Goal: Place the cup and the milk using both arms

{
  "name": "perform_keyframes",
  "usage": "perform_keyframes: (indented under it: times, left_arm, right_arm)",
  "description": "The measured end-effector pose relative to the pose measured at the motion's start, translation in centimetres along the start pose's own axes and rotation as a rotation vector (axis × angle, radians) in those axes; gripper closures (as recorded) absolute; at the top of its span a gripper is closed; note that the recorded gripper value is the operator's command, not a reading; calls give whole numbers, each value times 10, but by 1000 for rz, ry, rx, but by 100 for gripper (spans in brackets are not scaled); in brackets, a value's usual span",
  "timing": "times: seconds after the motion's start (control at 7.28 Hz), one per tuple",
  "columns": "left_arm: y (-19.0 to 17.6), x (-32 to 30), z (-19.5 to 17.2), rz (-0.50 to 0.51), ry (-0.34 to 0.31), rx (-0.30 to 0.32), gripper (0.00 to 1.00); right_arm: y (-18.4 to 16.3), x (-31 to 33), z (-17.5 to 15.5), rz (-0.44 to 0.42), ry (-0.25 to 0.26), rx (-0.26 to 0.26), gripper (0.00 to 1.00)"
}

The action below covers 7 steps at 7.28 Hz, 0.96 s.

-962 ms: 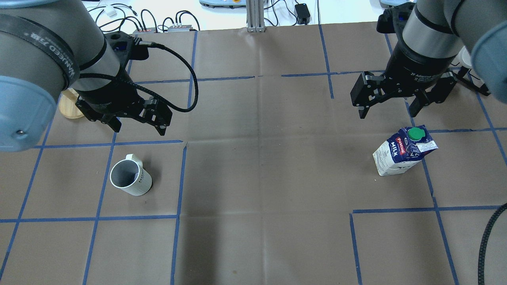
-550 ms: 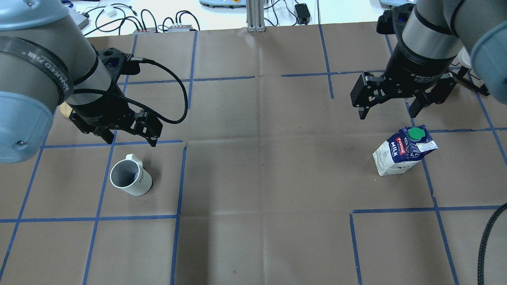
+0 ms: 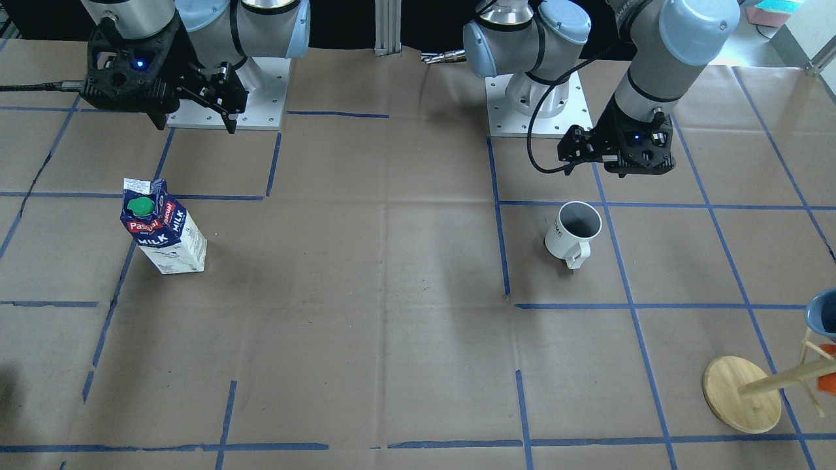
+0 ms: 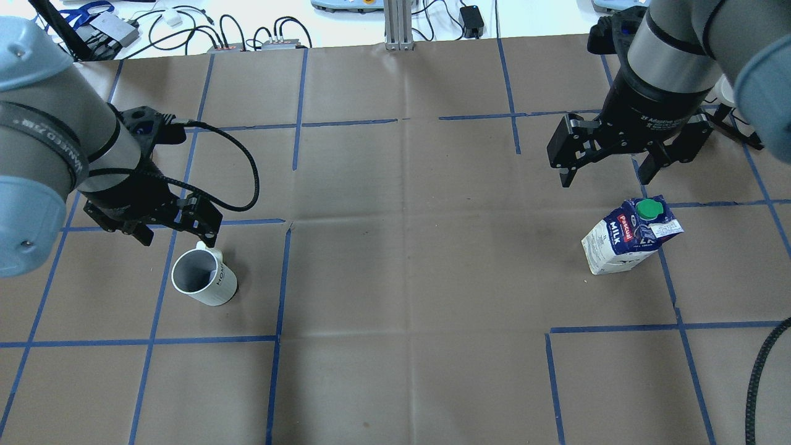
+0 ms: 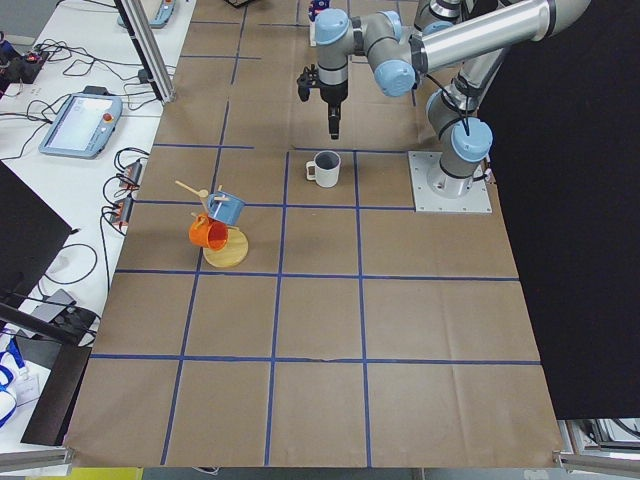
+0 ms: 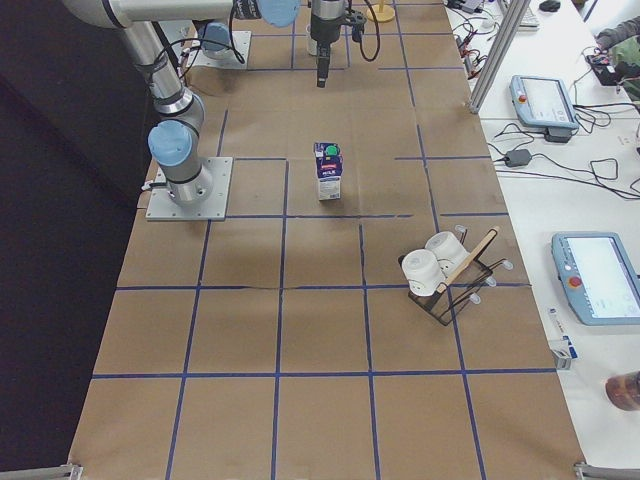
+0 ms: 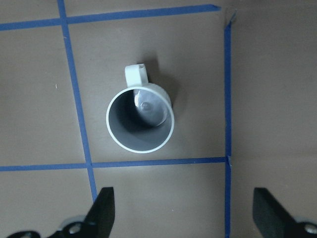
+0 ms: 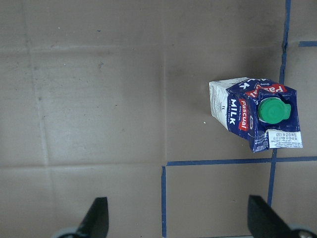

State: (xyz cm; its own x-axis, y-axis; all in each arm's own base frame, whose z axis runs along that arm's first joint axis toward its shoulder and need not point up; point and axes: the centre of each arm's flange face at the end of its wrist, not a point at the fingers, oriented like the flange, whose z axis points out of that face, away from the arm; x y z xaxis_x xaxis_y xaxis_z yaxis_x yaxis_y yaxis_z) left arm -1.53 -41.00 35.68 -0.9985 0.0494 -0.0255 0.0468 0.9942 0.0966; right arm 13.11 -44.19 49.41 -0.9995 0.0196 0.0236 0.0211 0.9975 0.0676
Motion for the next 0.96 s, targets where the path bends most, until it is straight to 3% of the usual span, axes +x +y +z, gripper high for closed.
perform_keyframes:
  times: [0.41,0.96]
  left_arm:
    - [-10,-36,44,-26,6,-8,3]
    - [-23,-41,89,-30,23,-38,4]
  right_arm:
    - [0,0,0,0,1,-2,0]
    - [1,1,3,-3,3,-12,0]
